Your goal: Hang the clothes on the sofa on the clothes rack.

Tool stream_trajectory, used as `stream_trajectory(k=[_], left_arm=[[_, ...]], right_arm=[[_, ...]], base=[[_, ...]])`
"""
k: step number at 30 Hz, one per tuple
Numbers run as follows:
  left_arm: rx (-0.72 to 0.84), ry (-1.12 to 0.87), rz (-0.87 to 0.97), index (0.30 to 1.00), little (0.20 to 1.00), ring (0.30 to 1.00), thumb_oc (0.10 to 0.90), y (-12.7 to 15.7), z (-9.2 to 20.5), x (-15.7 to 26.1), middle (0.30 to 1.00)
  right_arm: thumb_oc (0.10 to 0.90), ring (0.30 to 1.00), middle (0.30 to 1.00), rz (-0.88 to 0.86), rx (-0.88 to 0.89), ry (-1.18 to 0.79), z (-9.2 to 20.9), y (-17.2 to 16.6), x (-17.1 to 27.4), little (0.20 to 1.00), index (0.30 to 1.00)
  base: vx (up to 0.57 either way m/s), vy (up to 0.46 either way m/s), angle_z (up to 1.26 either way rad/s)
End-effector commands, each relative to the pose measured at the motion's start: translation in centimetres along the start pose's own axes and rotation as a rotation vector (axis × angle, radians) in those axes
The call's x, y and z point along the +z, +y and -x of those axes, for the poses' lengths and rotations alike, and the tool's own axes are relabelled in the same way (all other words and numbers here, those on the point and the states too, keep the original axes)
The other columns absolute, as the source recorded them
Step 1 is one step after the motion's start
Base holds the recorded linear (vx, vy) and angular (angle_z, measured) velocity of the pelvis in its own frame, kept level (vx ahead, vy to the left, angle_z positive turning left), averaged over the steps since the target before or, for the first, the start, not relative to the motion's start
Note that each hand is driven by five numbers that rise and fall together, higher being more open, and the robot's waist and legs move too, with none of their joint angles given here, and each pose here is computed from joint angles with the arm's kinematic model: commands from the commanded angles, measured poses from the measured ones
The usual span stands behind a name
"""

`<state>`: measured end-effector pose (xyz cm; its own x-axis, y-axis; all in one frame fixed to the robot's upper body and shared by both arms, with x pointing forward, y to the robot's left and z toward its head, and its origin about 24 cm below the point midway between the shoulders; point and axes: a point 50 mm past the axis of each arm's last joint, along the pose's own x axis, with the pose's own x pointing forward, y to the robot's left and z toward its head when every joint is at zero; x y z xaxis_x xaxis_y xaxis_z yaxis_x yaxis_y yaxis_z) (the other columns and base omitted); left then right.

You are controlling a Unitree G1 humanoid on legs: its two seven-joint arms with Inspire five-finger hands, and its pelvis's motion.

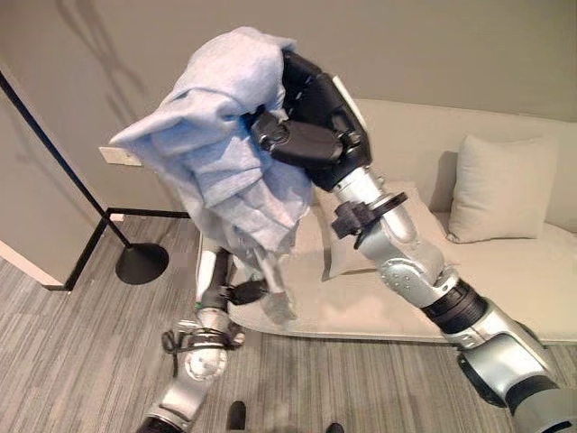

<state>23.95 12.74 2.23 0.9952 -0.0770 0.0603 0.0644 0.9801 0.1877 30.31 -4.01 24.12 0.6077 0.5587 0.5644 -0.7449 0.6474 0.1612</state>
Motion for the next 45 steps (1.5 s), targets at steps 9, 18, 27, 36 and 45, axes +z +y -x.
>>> stream_trajectory(k=[9,18,27,36,45], left_arm=[[0.156,-0.109,-0.291,0.3,0.3,0.3,0.4,-1.0,-8.5,2.2,0.3],[0.43,-0.119,-0.15,0.3,0.3,0.3,0.4,4.6,-5.9,2.3,0.3],[0.802,-0.262,-0.184,0.3,0.3,0.3,0.4,14.4,0.4,4.9,0.3],[1.035,-0.531,-0.332,0.3,0.3,0.3,0.4,18.3,3.7,9.9,0.3],[1.137,-0.643,-0.492,0.3,0.3,0.3,0.4,19.7,5.3,12.0,0.3]], right_arm=[[0.4,0.3,0.3,-0.311,0.245,-0.437,0.0,5.9,6.0,0.3,0.3],[0.4,0.3,0.3,-0.265,0.089,-0.493,2.2,2.7,6.6,0.3,0.3],[0.4,0.3,0.3,-0.034,0.13,-0.315,2.8,-0.4,7.2,0.3,0.3],[0.4,0.3,0.3,0.229,0.112,-0.298,4.3,-3.7,10.9,0.3,0.3],[0.4,0.3,0.3,0.302,-0.093,-0.221,10.6,-6.8,10.1,0.3,0.3]], base=[[-0.01,-0.001,-0.1],[0.01,-0.009,-0.07],[0.01,-0.057,0.01],[-0.15,0.026,0.4],[-0.04,0.452,0.55]])
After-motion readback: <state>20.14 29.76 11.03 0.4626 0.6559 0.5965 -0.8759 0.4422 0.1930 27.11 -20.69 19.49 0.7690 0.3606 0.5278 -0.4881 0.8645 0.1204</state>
